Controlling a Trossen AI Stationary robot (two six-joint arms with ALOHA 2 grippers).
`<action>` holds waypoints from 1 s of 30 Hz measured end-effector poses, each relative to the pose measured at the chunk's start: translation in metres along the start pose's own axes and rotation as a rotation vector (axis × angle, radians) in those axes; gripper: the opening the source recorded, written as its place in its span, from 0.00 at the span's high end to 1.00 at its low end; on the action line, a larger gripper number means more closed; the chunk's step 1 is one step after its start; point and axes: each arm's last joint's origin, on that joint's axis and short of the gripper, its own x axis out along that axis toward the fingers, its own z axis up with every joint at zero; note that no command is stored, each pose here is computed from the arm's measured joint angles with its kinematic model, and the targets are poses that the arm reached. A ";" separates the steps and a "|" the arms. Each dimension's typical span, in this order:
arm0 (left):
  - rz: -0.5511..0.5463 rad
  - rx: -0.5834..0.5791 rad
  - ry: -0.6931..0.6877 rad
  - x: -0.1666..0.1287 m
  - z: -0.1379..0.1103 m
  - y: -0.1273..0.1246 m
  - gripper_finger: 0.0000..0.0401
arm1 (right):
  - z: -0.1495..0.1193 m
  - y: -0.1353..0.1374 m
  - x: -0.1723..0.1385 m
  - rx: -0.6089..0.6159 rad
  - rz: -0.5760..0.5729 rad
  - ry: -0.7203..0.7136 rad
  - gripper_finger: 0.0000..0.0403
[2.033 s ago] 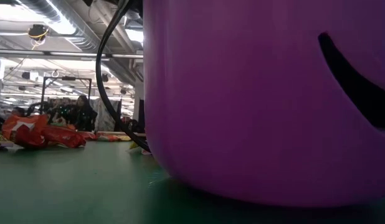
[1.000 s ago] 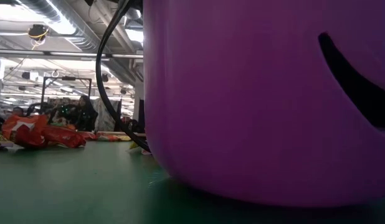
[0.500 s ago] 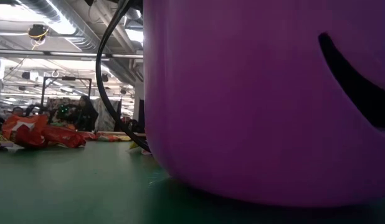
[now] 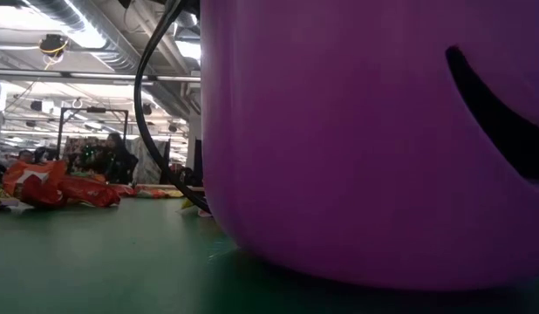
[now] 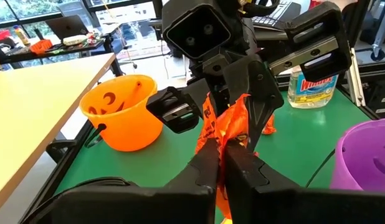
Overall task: Sort candy
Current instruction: Put the orange candy into the orange bucket
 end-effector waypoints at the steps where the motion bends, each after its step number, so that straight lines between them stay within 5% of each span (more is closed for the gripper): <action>1: 0.000 0.000 0.000 0.000 0.000 0.000 0.94 | 0.000 0.000 0.000 0.000 0.000 0.000 0.96; 13: 0.028 0.000 -0.031 -0.013 0.009 0.002 0.66 | 0.001 0.000 -0.001 0.006 0.002 -0.002 0.96; 30: 0.099 0.005 -0.072 -0.081 0.030 0.007 0.64 | 0.020 -0.004 -0.015 0.004 -0.009 -0.001 0.95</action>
